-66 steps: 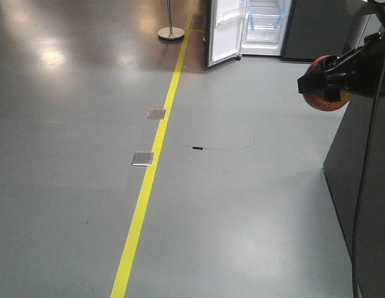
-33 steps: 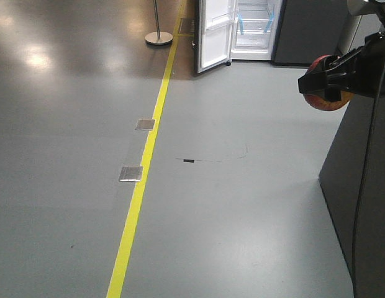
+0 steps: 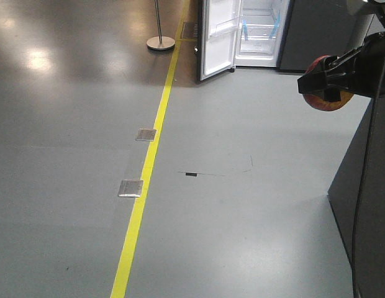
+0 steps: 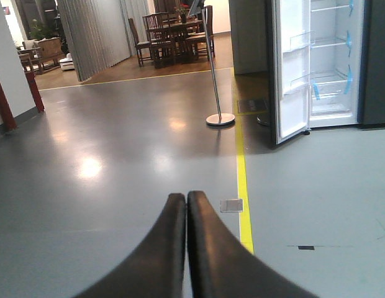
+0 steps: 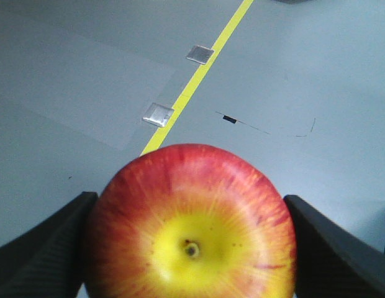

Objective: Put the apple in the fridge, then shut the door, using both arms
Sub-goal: 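Drive toward the open white refrigerator carrying the apple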

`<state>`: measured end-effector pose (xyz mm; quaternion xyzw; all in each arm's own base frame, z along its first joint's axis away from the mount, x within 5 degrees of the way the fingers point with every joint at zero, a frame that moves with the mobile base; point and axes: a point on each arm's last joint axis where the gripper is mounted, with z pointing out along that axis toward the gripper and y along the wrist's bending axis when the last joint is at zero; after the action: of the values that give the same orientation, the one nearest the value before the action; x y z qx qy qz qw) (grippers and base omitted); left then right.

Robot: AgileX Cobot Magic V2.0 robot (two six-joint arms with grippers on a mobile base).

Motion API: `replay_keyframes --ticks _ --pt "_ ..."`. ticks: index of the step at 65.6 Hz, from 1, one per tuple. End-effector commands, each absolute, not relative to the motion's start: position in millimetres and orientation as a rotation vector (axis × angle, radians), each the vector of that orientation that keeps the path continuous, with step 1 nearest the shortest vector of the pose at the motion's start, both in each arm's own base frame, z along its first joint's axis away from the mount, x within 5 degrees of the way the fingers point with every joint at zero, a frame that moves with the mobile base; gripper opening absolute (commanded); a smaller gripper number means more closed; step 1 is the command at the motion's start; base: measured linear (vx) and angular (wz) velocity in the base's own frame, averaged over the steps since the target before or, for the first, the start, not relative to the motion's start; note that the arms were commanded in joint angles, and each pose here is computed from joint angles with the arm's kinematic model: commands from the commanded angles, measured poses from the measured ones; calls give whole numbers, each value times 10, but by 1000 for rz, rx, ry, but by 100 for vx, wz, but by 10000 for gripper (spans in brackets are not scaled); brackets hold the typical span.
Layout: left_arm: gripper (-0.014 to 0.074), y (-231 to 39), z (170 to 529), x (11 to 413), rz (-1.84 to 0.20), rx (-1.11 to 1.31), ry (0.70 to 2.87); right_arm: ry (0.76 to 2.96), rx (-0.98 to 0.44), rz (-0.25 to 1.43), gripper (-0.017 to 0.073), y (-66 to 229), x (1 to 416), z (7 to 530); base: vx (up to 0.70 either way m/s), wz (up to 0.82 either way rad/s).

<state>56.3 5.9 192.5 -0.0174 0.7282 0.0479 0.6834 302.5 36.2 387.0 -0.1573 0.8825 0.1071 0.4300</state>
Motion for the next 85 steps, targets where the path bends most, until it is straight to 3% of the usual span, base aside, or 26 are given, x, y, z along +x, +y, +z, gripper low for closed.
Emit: replay_keyframes --ticks 1,85 --pt "-8 50 1947 559 98 -35 1563 2079 -360 249 115 341 2967 4119 22 1" --pt "-8 50 1947 559 98 -35 1563 2086 -363 252 115 344 2962 4114 21 -3"
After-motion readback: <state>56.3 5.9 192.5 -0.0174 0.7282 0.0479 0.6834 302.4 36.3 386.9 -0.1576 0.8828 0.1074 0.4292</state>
